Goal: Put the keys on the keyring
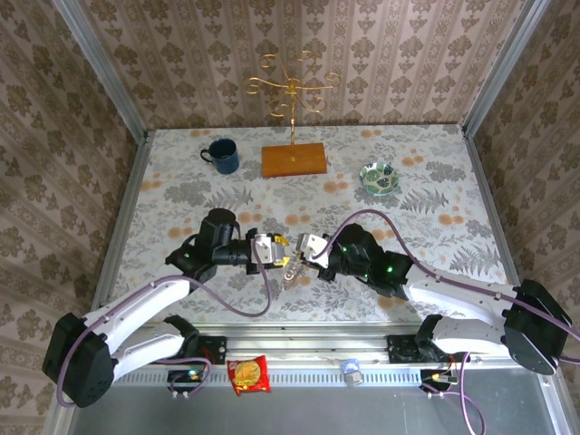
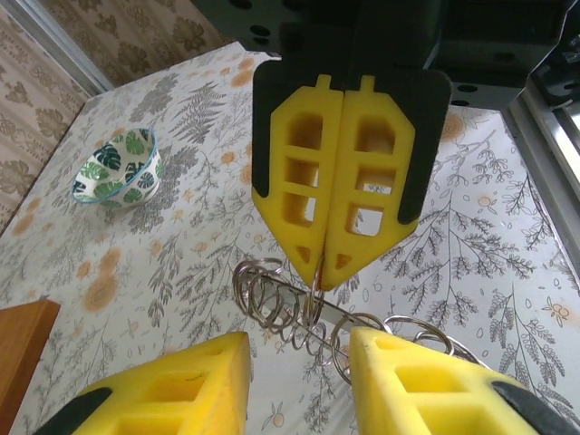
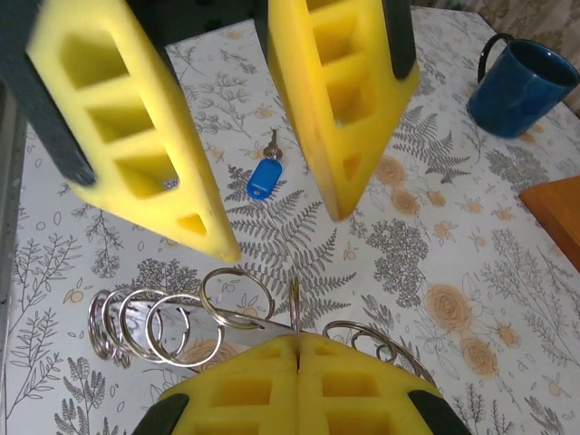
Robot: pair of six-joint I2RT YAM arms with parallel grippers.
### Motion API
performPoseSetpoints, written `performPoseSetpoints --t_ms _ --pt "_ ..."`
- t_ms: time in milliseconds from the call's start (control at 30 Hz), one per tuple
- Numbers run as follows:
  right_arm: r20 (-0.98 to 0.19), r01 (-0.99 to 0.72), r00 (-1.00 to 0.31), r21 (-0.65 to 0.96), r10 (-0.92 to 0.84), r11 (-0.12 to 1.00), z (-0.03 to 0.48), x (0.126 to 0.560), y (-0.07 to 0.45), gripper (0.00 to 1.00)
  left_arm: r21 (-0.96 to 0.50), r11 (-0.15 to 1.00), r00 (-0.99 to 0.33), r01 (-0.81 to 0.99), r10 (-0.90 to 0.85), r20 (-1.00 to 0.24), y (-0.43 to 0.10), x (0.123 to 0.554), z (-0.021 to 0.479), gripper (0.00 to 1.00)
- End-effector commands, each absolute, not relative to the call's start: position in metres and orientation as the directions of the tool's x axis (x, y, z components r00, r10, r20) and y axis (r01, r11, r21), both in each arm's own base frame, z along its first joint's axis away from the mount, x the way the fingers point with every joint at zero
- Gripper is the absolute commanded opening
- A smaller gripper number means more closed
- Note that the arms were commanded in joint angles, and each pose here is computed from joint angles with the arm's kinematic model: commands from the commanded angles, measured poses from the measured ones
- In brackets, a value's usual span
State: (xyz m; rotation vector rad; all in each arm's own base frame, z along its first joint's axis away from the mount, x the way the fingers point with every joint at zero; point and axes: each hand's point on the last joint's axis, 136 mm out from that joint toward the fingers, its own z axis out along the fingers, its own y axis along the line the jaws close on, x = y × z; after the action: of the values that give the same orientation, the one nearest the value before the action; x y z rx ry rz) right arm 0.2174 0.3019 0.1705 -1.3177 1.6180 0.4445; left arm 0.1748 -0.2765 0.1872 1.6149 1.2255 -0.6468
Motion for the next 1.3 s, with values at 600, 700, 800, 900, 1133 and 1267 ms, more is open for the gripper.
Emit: performPoseSetpoints --t_ms 600,700,800,900,1133,1267 --pt "-0.837 -0.931 0.106 -0.273 -0.537 0.241 0.191 0.207 0.32 0.0 0.352 -0.098 0.364 0.931 0.338 -0.868 -0.292 0.162 0.186 0.05" --pt "-0.86 -0.92 0.108 -0.277 -0.499 0.278 0.197 0.208 0.315 0.12 0.337 -0.089 0.347 0.937 0.329 -0.879 -0.292 0.161 0.184 0.0" --pt "-0.903 -0.909 0.095 -0.25 -0.418 0.334 0.205 0.209 0.301 0.24 0.318 -0.071 0.324 0.945 0.299 -0.898 -0.293 0.16 0.185 0.0" --pt "-0.92 -0.914 0.086 -0.226 -0.383 0.338 0.204 0.205 0.289 0.28 0.302 -0.051 0.304 0.952 0.252 -0.919 -0.295 0.158 0.188 0.0" --pt "-0.896 -0.926 0.084 -0.231 -0.435 0.299 0.188 0.204 0.29 0.28 0.282 -0.049 0.286 0.958 0.218 -0.933 -0.295 0.153 0.186 0.0" --pt "-0.894 -0.937 0.08 -0.218 -0.442 0.271 0.185 0.205 0.299 0.29 0.277 -0.055 0.282 0.959 0.212 -0.936 -0.295 0.151 0.187 0.0"
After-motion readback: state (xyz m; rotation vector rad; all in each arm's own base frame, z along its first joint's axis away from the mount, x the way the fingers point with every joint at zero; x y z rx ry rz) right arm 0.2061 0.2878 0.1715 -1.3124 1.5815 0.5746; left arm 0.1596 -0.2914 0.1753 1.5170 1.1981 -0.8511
